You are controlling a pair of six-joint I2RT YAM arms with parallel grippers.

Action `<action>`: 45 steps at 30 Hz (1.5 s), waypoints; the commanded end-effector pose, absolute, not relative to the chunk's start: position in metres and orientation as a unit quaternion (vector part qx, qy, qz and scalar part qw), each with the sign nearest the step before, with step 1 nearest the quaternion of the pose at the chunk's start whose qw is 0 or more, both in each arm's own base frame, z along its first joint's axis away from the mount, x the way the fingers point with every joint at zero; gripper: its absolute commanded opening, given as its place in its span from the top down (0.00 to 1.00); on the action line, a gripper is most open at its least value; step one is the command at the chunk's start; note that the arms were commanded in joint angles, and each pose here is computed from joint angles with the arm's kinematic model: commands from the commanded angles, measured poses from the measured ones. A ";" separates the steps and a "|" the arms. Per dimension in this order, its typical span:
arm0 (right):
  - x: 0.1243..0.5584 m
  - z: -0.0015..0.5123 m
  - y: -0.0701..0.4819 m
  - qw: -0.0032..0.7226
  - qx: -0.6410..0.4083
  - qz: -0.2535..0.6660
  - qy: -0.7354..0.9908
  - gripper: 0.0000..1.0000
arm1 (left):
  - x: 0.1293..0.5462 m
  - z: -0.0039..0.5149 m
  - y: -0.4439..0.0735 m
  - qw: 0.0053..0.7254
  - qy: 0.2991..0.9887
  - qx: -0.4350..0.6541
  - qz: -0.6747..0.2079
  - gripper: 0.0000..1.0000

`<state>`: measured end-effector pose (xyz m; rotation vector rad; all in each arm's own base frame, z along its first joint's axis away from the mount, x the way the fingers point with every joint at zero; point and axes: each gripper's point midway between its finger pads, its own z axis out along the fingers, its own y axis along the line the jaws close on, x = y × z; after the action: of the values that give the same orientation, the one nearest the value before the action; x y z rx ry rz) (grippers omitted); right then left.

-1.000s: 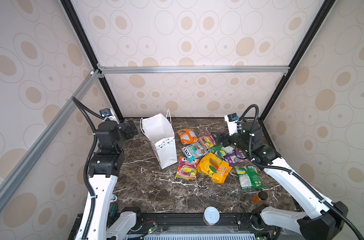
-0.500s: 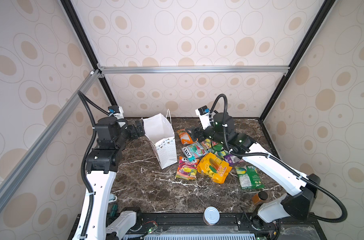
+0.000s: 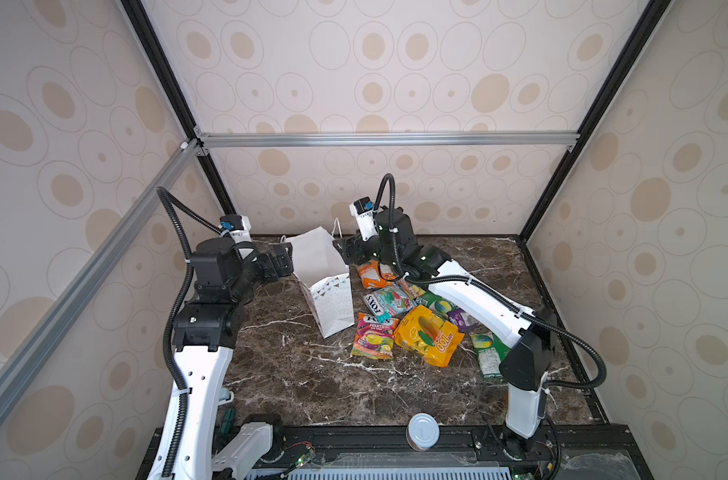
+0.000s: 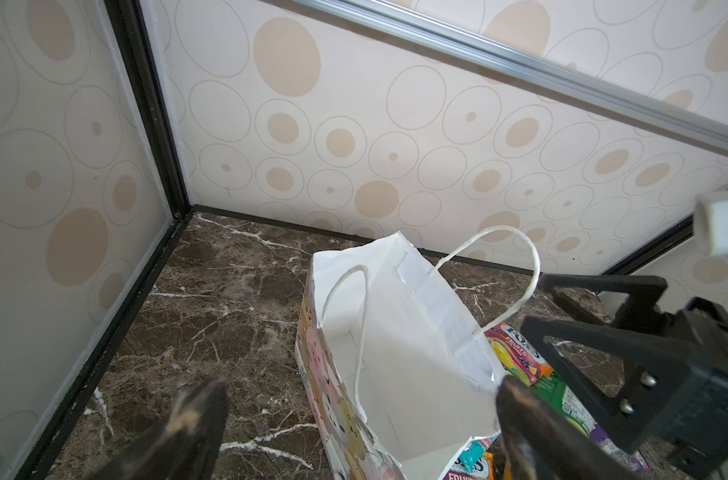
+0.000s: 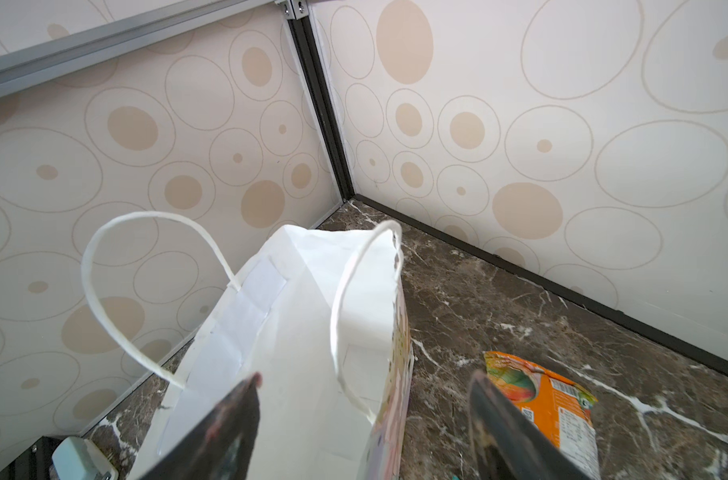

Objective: Place the snacks into the paper bag

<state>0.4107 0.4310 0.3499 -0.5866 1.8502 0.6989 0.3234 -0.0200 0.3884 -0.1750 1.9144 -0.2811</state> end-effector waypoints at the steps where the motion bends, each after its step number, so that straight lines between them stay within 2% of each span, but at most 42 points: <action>1: 0.417 0.363 0.436 0.528 -0.225 0.293 0.765 0.21 | 0.322 0.397 -0.021 0.579 0.803 -0.068 -0.126 0.00; 7: 0.425 0.356 0.439 0.533 -0.219 0.279 0.769 0.24 | 0.325 0.390 -0.021 0.576 0.805 -0.069 -0.125 0.00; 19: 0.431 0.357 0.442 0.544 -0.224 0.264 0.764 0.41 | 0.332 0.378 -0.022 0.570 0.809 -0.065 -0.127 0.00; 26: 0.429 0.359 0.452 0.538 -0.240 0.274 0.760 0.60 | 0.331 0.378 -0.021 0.576 0.806 -0.064 -0.123 0.00; 30: 0.424 0.365 0.453 0.540 -0.242 0.275 0.758 0.83 | 0.332 0.377 -0.023 0.580 0.802 -0.063 -0.130 0.00; 33: 0.421 0.366 0.453 0.539 -0.246 0.275 0.757 0.92 | 0.334 0.371 -0.028 0.573 0.807 -0.048 -0.136 0.00; 39: 0.412 0.372 0.450 0.539 -0.247 0.277 0.756 0.99 | 0.338 0.368 -0.022 0.574 0.809 -0.050 -0.112 0.00; 42: 0.406 0.373 0.454 0.536 -0.252 0.287 0.753 0.99 | 0.342 0.366 -0.023 0.573 0.811 -0.043 -0.114 0.08; 45: 0.402 0.374 0.455 0.536 -0.252 0.286 0.754 1.00 | 0.347 0.360 -0.022 0.567 0.815 -0.046 -0.111 0.09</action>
<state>0.4177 0.4570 0.3515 -0.5986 1.8264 0.6510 0.3406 -0.0255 0.3587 -0.1253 1.9287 -0.2895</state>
